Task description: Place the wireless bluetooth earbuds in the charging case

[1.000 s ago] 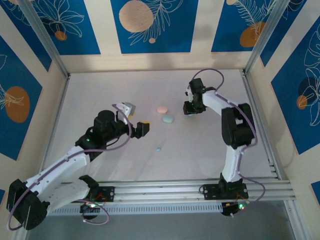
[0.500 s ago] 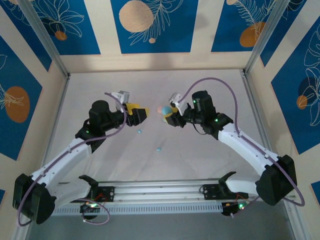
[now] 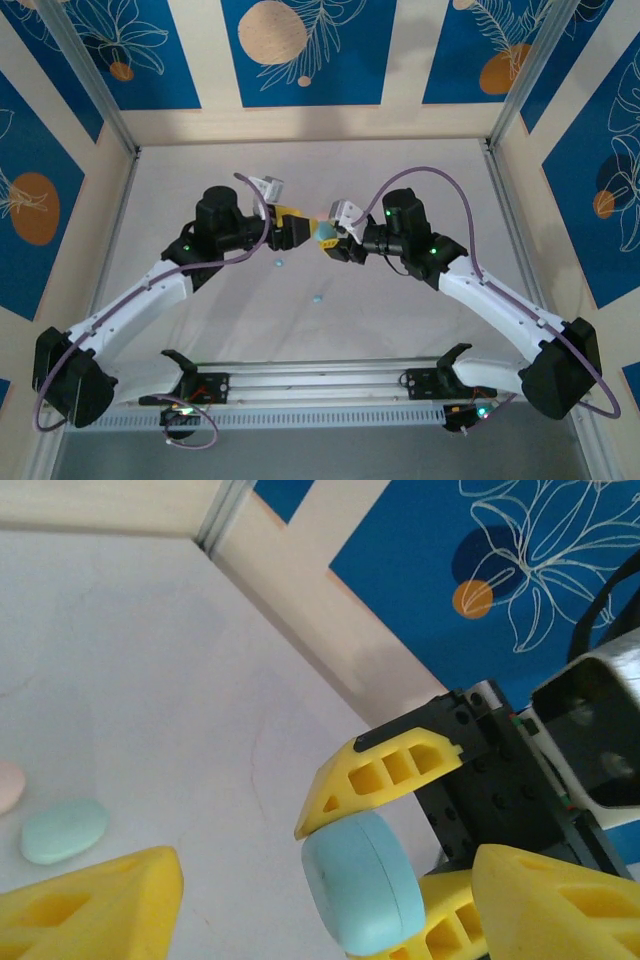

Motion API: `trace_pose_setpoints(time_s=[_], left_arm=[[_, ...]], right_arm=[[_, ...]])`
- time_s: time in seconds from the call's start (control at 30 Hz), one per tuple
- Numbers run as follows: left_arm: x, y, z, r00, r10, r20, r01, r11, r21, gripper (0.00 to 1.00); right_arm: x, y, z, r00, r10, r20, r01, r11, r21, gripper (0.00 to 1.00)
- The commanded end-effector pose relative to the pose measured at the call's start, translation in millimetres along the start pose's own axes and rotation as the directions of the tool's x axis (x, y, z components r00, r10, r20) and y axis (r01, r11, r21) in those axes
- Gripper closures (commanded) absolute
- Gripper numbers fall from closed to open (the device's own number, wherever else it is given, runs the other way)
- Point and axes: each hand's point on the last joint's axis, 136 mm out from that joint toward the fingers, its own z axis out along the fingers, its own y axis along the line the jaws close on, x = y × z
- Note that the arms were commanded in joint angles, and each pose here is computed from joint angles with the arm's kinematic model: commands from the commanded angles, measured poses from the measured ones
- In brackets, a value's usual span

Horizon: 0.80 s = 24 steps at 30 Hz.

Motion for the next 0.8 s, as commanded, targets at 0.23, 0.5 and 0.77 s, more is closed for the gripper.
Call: trace_pose_setpoints(time_s=[0.23,0.5,0.77], left_arm=[[13,-17,17,0.994,-0.006,-0.112,0.01,0.999,0.043,0.34],[22,-6,25,0.989,-0.061,-0.136,0.062,0.998,-0.002,0.56],[13,-6,27,0.99,-0.123,-0.073,0.124,0.992,0.01,0.73]], right_arm=[[-10,-13,4,0.993,-0.119,-0.026,0.121,0.984,0.131,0.68],[-10,-16,8,0.982,-0.179,-0.054,0.186,0.964,0.189,0.68],[-7,-15,6,0.974,-0.214,-0.074,0.225,0.952,0.206,0.62]])
